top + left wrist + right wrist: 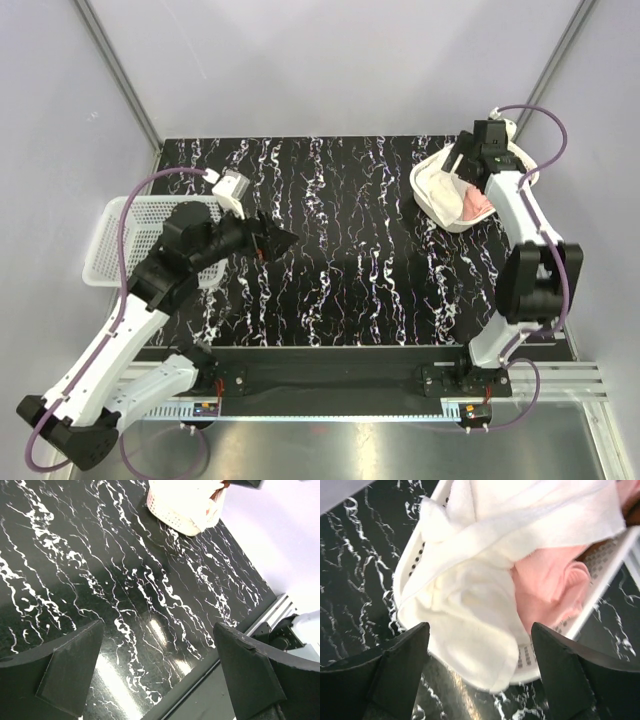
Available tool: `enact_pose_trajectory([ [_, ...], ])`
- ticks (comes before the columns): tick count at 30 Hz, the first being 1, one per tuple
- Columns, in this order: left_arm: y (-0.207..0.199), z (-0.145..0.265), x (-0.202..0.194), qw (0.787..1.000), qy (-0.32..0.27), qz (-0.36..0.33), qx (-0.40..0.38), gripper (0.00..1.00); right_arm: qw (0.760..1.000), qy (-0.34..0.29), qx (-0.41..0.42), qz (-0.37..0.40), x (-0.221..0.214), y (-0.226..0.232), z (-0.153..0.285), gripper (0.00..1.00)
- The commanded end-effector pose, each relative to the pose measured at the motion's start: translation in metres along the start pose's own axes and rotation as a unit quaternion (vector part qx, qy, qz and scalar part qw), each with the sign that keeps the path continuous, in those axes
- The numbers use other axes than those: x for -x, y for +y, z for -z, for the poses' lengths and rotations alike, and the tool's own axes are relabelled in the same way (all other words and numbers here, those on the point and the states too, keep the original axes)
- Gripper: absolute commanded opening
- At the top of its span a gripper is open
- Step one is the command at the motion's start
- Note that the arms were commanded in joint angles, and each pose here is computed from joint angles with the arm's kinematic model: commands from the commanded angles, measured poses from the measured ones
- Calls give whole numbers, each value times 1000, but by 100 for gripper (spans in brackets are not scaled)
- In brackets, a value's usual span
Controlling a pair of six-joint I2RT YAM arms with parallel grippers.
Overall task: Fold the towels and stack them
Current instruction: Grab crumpled towel
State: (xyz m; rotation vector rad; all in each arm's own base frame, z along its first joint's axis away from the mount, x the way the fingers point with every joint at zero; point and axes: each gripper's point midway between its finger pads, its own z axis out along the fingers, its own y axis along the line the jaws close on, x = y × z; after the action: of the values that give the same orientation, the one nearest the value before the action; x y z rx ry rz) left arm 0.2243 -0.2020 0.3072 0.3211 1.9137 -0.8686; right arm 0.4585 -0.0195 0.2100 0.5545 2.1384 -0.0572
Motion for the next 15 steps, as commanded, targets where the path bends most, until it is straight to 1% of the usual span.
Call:
enact_pose_trajectory([
  [1,-8,-8,-11,999,14,12,-35,99,998,13,49,21,14,14,-32,89],
  [2,-5,-12,-19,999,24,17,-34,99,998,18,57,19,16,11,-42,88],
  [3,-3,-14,-23,999,32,24,-31,99,996,25,86,16,13,18,-49,86],
  [5,2,-17,-31,998,44,28,-21,99,996,39,80,15,3,8,-69,83],
  [6,6,-19,-33,998,49,27,-14,99,994,38,106,14,4,14,-73,83],
  [9,9,-23,-36,998,50,25,-12,99,990,55,125,23,-9,14,-87,82],
  [10,9,-24,-35,998,49,25,-10,99,990,55,125,27,-8,15,-89,81],
  [12,12,-27,-31,999,45,22,-3,99,991,62,118,30,-11,12,-93,64],
  [14,13,-30,-28,999,47,21,1,99,990,59,123,29,-4,15,-90,49],
  [15,11,-30,-24,999,45,21,0,99,990,58,129,28,0,18,-87,34],
])
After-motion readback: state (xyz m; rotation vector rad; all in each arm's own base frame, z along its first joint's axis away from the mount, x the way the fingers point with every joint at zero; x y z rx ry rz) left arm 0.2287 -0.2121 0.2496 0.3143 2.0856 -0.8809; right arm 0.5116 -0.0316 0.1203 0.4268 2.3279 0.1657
